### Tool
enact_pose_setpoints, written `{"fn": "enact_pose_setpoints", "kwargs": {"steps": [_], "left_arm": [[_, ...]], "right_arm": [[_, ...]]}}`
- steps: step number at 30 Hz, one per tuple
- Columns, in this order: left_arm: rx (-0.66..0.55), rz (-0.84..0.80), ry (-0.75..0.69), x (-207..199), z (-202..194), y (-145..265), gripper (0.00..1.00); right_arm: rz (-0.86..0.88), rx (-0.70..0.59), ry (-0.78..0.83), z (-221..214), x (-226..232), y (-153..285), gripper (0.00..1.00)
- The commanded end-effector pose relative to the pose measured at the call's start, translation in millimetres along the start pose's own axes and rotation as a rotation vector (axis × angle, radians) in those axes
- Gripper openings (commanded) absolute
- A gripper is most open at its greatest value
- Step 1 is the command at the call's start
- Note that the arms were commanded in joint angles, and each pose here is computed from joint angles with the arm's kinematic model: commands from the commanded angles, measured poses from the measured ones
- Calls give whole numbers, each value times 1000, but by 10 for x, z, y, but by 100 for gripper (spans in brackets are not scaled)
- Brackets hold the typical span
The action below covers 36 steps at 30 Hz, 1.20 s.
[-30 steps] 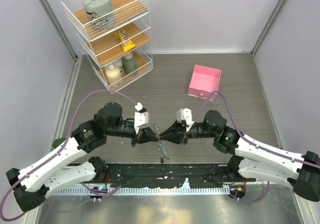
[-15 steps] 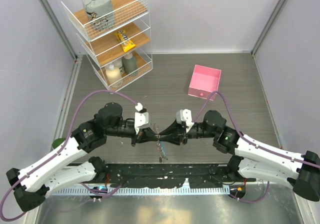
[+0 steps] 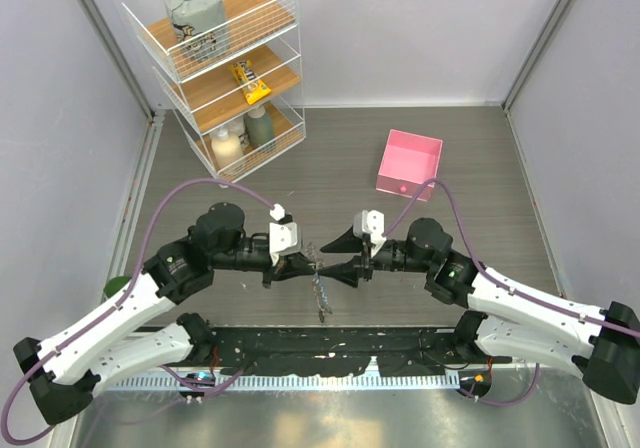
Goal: Remove the keys from the keyring
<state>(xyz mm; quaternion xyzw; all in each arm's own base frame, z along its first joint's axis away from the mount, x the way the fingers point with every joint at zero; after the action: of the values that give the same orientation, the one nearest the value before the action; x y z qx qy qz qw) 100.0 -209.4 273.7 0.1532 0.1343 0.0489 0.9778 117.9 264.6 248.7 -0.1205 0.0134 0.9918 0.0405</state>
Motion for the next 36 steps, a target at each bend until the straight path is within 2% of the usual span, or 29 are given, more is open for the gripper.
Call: {"fn": "enact_pose_setpoints", "kwargs": {"steps": [1,4,7,9,16,18,23,36], "left_arm": [[-99,16,-102,158,274,-16,0],[-102,-15,-52,317,330,-32,0],[-140,-62,32,549,427,-23,0],[-177,-36,36,742,527,-26,0],[-130,4,79,1227,843,-111,0],[-99,5,86,1280,906,-105,0],[-19,38,-12,1306,953,0,0],[-56,-24,-106,1262,676,-79,0]], "right_arm": [[-102,-77,17,110,-300,84,54],[-85,-125,-39,129,-422,183,55],[-118,-139,-14,144,-630,263,55],[-139,-135,-6,144,-744,274,55],[-191,-196,-49,252,-1273,298,55],[-189,-195,-56,283,-1379,324,55],[-208,-164,7,256,-1481,358,54],[-140,-85,17,-53,-1606,215,49]]}}
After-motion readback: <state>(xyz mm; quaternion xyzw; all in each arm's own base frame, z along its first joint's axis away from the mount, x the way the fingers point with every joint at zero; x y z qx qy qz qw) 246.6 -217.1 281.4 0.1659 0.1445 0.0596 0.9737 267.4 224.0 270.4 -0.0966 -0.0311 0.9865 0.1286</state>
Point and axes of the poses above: each gripper's point midway between its finger pads, its own y axis back along the fingers, its own x axis along the line the jaws close on, z = x × y, the point moved 6 cm from there along y, back along the fingers, and after that the axes turned 13 degrees about y, right-handed, at the moved point
